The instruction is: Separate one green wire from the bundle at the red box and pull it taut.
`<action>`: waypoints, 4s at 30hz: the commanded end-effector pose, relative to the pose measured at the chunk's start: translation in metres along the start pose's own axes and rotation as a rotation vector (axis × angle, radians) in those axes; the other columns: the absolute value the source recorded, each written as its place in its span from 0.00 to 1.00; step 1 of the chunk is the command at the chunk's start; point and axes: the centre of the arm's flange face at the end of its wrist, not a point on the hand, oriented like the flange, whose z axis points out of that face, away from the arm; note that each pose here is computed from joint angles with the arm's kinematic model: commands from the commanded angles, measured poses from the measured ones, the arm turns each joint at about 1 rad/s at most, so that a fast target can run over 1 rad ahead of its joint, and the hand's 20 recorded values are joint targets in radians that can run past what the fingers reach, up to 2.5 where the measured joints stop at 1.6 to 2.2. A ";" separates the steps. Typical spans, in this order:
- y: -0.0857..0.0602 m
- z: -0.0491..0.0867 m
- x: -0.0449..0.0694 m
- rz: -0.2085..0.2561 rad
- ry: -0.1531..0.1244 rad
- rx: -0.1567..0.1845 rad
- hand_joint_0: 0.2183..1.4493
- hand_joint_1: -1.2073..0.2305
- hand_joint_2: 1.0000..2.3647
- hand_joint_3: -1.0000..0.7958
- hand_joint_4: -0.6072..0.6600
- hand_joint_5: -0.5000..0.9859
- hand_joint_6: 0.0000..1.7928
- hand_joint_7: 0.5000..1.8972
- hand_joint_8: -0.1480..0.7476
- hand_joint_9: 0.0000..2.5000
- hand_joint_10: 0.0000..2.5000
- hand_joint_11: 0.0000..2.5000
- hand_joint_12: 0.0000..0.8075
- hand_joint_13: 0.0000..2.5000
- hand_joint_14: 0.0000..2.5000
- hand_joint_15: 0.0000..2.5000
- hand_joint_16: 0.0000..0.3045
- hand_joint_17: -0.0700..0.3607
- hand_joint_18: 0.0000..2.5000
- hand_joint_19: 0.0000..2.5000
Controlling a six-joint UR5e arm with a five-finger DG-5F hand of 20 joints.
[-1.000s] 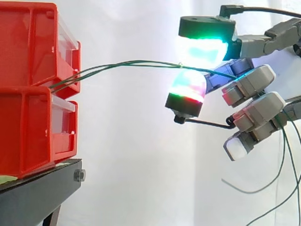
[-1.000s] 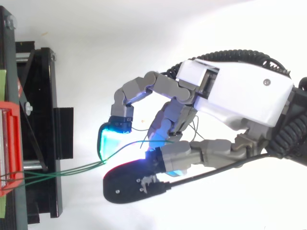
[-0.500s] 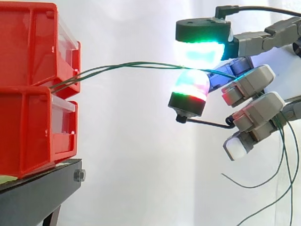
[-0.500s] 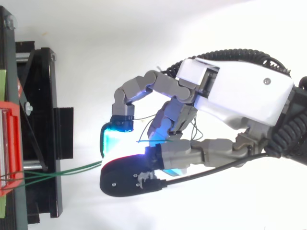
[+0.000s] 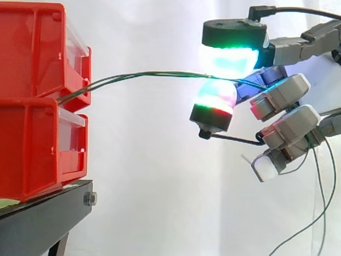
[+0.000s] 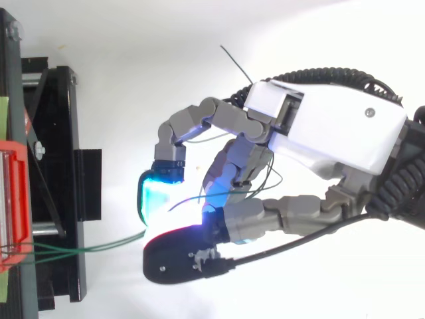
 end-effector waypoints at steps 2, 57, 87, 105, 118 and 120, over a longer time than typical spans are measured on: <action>0.001 0.000 0.000 0.001 0.000 -0.001 0.39 0.21 0.00 0.30 0.49 0.23 0.51 0.37 0.42 0.55 0.00 0.62 0.40 0.53 0.01 0.53 0.16 0.42 0.29 0.24; 0.000 -0.001 0.001 -0.002 -0.003 0.005 0.29 0.31 0.00 0.29 0.53 0.24 0.49 0.40 0.42 0.56 0.01 0.58 0.42 0.52 0.01 0.51 0.16 0.42 0.29 0.25; -0.002 -0.003 0.004 -0.004 0.000 0.008 0.31 0.34 0.01 0.36 0.52 0.23 0.50 0.39 0.41 0.57 0.00 0.59 0.41 0.53 0.01 0.51 0.16 0.42 0.29 0.27; -0.002 -0.003 0.004 -0.004 0.000 0.008 0.31 0.47 0.01 0.36 0.55 0.25 0.47 0.42 0.42 0.59 0.01 0.57 0.42 0.53 0.01 0.50 0.16 0.42 0.29 0.27; -0.003 -0.002 0.004 -0.004 -0.002 0.008 0.28 0.49 0.00 0.28 0.55 0.26 0.47 0.42 0.42 0.60 0.01 0.56 0.42 0.54 0.01 0.50 0.16 0.42 0.30 0.27; -0.003 -0.002 0.004 -0.004 -0.002 0.008 0.26 0.49 0.00 0.28 0.55 0.26 0.47 0.41 0.42 0.61 0.01 0.55 0.43 0.54 0.01 0.49 0.17 0.43 0.31 0.26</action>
